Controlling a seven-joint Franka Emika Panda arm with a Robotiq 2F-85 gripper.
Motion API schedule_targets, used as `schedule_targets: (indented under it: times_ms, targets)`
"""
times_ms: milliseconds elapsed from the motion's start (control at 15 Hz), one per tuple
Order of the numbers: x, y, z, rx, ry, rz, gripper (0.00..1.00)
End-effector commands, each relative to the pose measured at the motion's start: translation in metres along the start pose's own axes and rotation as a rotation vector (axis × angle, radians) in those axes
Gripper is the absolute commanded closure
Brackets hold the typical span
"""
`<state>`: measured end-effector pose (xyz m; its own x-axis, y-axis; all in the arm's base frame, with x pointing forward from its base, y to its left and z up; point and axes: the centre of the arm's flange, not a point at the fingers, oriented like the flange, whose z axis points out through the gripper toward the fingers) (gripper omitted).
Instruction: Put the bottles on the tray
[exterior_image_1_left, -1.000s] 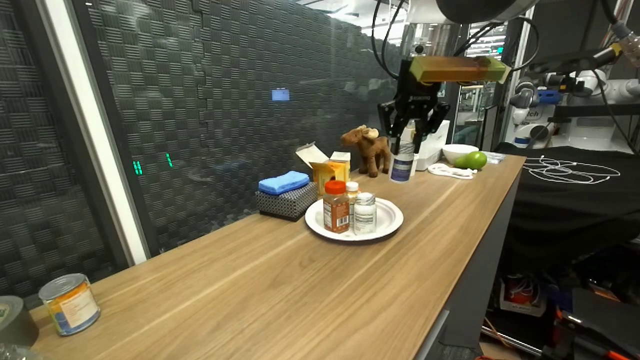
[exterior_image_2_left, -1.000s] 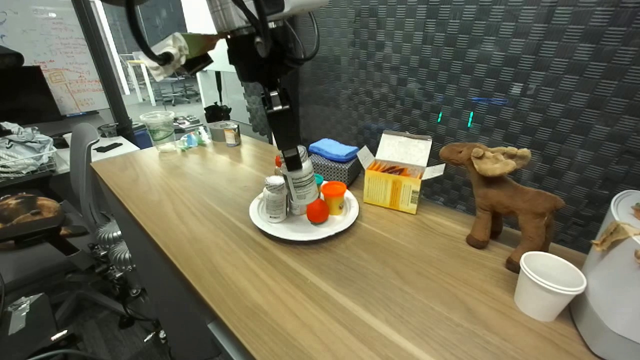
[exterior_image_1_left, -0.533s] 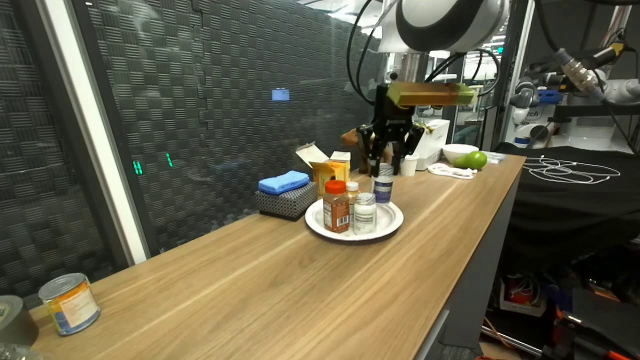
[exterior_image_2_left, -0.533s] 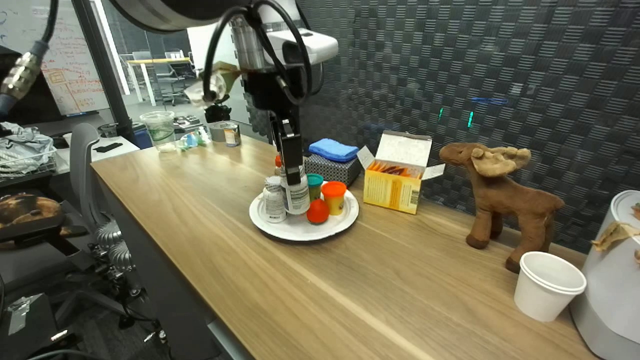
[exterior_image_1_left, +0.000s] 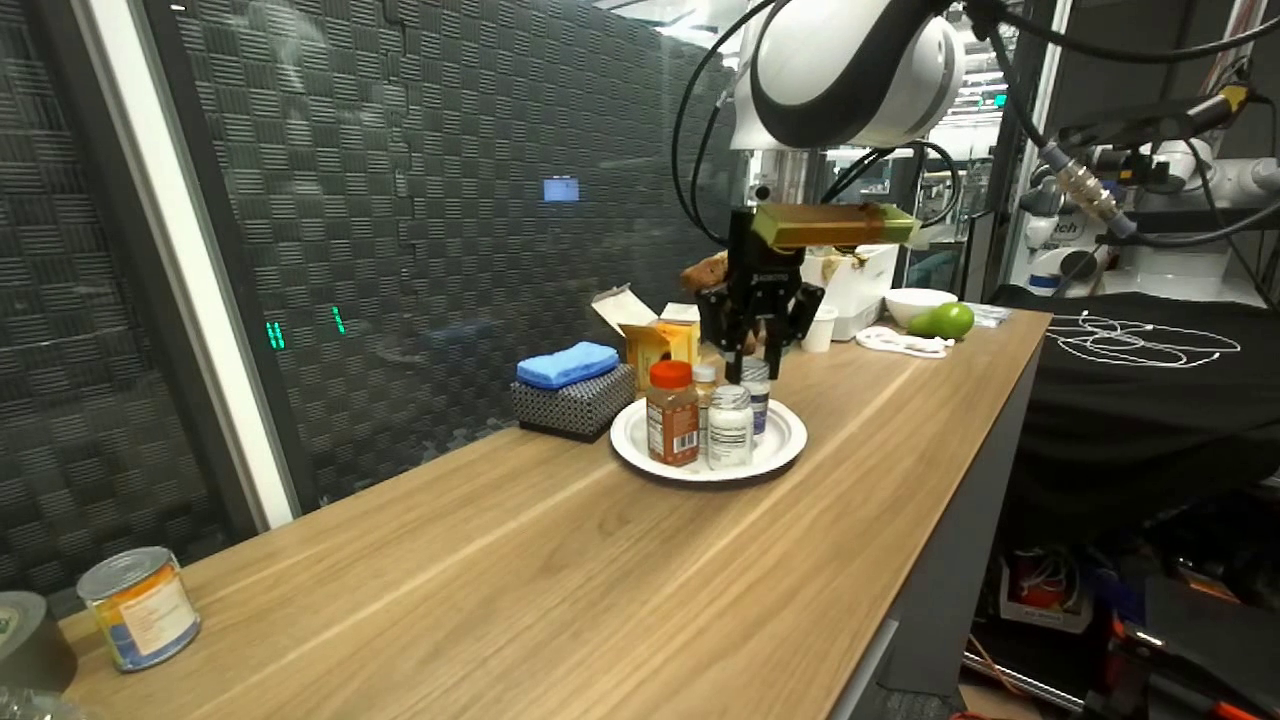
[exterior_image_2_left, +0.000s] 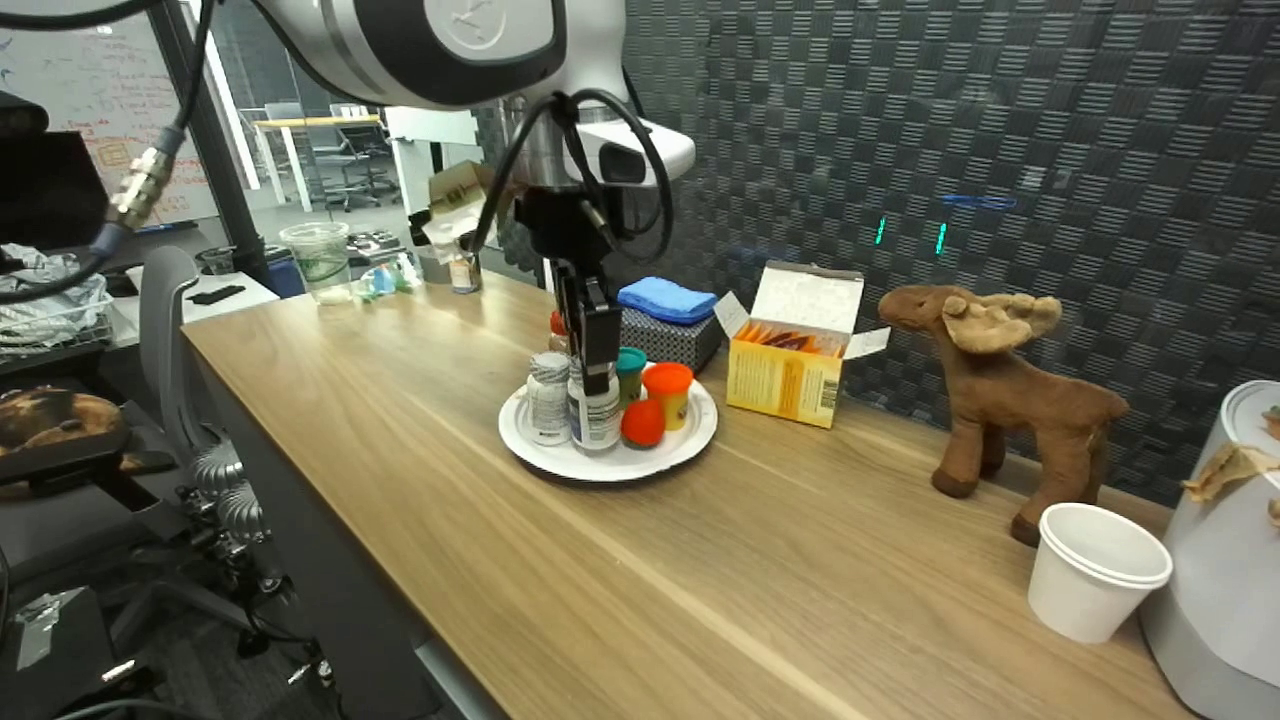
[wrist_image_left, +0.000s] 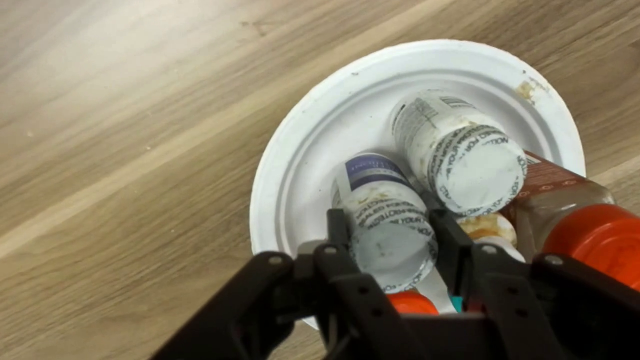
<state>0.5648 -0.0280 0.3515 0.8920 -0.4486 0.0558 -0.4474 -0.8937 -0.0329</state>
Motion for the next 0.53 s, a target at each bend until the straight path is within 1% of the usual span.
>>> schedule_targets:
  times_ms: [0,400,467]
  targets:
    - [0.0108,-0.0003,0.0014,0.014,-0.017,-0.008,0.8]
    - [0.0065,-0.0025,0.01,0.005,-0.026,-0.027,0.8]
    - [0.0059,-0.0026,0.0089,0.003,-0.025,-0.028,0.3]
